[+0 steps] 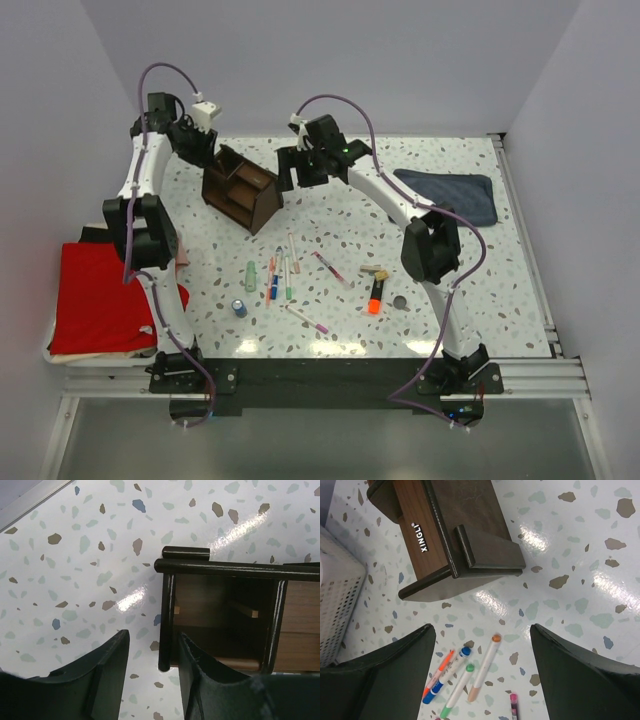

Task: Sort the stationery into containers
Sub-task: Move the storage box to the center of the board.

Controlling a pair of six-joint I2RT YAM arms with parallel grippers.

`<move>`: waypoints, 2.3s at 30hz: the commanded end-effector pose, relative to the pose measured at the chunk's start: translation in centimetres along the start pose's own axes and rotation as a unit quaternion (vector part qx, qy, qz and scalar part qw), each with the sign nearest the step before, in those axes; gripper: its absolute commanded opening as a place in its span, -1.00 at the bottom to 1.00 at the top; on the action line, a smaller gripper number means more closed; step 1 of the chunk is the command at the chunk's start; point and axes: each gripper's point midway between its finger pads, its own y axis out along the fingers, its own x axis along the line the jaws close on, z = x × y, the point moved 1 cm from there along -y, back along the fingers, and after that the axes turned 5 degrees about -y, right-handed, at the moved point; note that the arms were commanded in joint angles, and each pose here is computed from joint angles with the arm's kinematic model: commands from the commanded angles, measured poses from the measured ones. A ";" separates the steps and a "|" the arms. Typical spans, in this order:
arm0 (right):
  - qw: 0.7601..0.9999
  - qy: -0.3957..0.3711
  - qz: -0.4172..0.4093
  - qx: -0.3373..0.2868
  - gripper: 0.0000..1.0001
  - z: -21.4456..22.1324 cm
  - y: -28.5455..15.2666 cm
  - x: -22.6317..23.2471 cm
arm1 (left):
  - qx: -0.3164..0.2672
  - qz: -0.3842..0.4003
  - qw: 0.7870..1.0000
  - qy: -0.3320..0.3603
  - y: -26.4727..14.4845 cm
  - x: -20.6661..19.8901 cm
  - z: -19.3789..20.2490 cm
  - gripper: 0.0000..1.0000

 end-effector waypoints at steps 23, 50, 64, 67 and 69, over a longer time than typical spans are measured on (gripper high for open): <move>0.980 0.040 0.182 -0.064 0.65 -3.8 -12.4 -12.4 | 0.001 0.039 0.988 -0.147 3.0 -14.6 -4.4 -1.00; 0.976 0.023 0.216 -0.025 0.72 1.5 -17.8 -14.4 | 0.019 -0.039 0.961 -0.272 6.4 -22.0 -4.1 -1.00; 0.954 -0.287 -0.025 0.082 0.68 9.5 -20.7 -8.3 | -0.051 0.022 0.974 -0.218 -0.7 -22.4 -8.3 0.21; 0.900 -0.406 -0.109 0.115 0.56 13.1 -21.5 -6.5 | -0.072 0.049 0.975 -0.202 -3.8 -21.9 -8.9 0.45; 0.840 -0.494 -0.153 0.165 0.54 17.0 -21.5 -6.2 | -0.092 0.085 0.974 -0.187 -6.2 -22.5 -9.6 0.56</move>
